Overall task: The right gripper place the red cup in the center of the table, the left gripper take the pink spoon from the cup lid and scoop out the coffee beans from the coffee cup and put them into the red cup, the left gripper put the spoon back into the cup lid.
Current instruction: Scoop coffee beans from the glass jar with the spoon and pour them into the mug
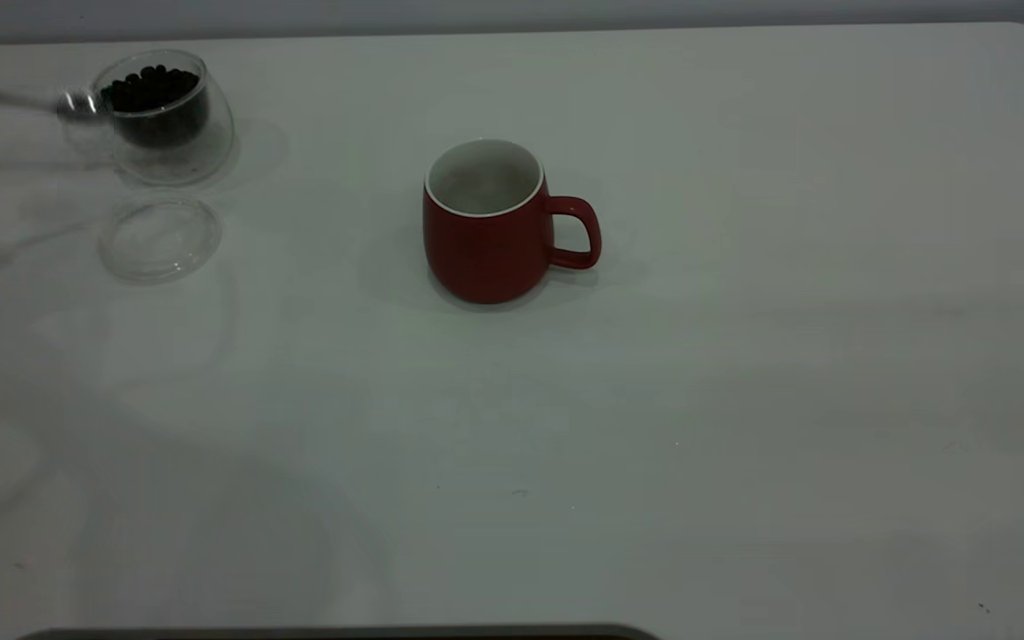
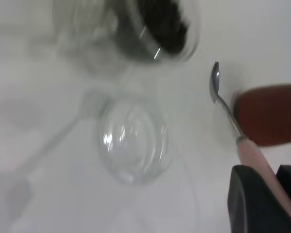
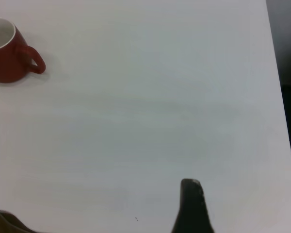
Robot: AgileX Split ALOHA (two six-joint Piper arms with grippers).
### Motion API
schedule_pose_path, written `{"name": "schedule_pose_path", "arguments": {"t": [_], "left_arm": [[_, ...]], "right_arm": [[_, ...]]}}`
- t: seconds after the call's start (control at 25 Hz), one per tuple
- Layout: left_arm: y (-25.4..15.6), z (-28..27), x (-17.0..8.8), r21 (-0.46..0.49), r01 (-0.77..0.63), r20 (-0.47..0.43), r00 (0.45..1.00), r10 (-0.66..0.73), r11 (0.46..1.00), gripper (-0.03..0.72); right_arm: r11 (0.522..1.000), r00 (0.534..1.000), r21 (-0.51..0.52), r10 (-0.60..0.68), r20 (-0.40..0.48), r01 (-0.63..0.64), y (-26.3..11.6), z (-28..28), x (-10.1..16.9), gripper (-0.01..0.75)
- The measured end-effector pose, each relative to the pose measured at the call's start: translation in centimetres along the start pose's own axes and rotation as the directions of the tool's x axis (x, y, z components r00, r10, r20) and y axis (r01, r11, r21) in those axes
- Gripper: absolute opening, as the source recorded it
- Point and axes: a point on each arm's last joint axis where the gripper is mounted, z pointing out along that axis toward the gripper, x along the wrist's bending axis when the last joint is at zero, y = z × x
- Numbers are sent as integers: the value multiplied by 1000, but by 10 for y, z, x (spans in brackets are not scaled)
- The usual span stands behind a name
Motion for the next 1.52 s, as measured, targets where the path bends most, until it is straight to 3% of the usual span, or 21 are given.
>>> {"name": "schedule_pose_path", "arguments": {"t": [0.24, 0.68, 1.12, 1.52], "left_arm": [[18, -4, -9, -99, -84, -72, 994, 77, 992, 119], [23, 52, -3, -83, -135, -157, 980, 121, 987, 119], [6, 74, 22, -114, -26, -110, 994, 13, 993, 119], [-1, 80, 23, -93, 126, -33, 991, -129, 988, 119]], "right_arm": [[1000, 1000, 0, 0, 0, 0, 0, 0, 0, 591], [1000, 1000, 0, 0, 0, 0, 0, 0, 0, 591], [1000, 1000, 0, 0, 0, 0, 0, 0, 0, 591], [1000, 1000, 0, 0, 0, 0, 0, 0, 0, 591]]}}
